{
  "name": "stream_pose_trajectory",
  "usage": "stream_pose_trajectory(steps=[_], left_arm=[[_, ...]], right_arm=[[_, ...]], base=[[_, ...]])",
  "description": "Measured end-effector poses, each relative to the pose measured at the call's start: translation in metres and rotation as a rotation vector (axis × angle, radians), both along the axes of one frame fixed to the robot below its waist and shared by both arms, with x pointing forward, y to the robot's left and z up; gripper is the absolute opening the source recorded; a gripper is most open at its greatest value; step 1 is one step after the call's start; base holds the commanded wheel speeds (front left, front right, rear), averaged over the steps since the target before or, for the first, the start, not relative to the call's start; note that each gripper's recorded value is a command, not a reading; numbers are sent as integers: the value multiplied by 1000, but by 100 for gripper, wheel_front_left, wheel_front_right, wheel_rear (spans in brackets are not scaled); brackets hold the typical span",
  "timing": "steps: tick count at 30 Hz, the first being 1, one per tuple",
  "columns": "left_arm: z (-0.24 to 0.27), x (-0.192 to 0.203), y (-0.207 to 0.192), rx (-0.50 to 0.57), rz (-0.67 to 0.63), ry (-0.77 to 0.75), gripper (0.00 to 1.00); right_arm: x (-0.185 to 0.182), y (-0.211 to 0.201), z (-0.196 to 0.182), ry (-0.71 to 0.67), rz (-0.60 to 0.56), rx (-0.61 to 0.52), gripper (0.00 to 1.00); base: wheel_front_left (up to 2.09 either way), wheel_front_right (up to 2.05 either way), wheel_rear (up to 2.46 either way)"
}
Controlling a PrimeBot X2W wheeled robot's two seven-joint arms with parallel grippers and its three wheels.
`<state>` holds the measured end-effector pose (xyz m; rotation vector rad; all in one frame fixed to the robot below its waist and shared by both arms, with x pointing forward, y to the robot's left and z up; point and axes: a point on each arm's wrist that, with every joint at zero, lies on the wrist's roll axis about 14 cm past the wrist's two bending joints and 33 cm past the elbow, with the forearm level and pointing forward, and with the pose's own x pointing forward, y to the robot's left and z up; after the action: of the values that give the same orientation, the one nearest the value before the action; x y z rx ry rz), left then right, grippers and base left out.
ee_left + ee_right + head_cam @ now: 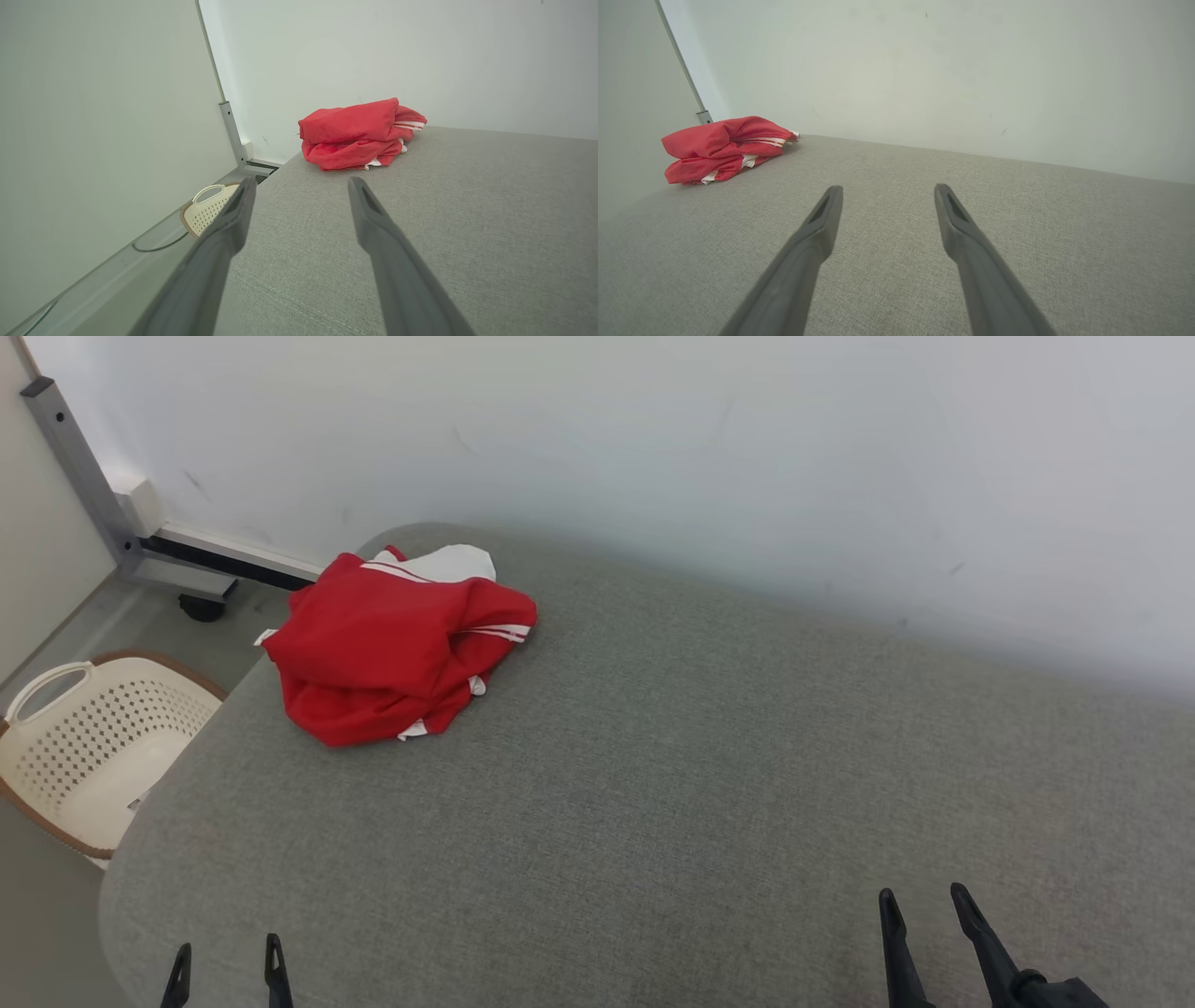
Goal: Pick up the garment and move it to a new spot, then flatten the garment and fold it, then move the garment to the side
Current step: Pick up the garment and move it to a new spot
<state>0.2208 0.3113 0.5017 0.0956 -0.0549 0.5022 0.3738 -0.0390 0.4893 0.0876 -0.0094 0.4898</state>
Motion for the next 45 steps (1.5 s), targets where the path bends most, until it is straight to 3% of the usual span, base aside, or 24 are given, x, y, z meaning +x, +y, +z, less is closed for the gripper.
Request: stream_pose_trajectory(steps=[12,23,28,45], left_arm=[[29,60,7,30,-97,-66,100],[70,167,36,70,-168,-143,100],[52,213,29,18,-213,-107,100],[-29,309,19,-103,-299,131,100]], right_arm=[[15,-12,5,-22,-46,12,100],[47,-40,3,-36,-142,27,100],[53,-63,-6,-13,-209,24,100],[61,-116,-25,30,-358,6,100]], base=[[0,0,0],[0,0,0],[0,0,0],[0,0,0]])
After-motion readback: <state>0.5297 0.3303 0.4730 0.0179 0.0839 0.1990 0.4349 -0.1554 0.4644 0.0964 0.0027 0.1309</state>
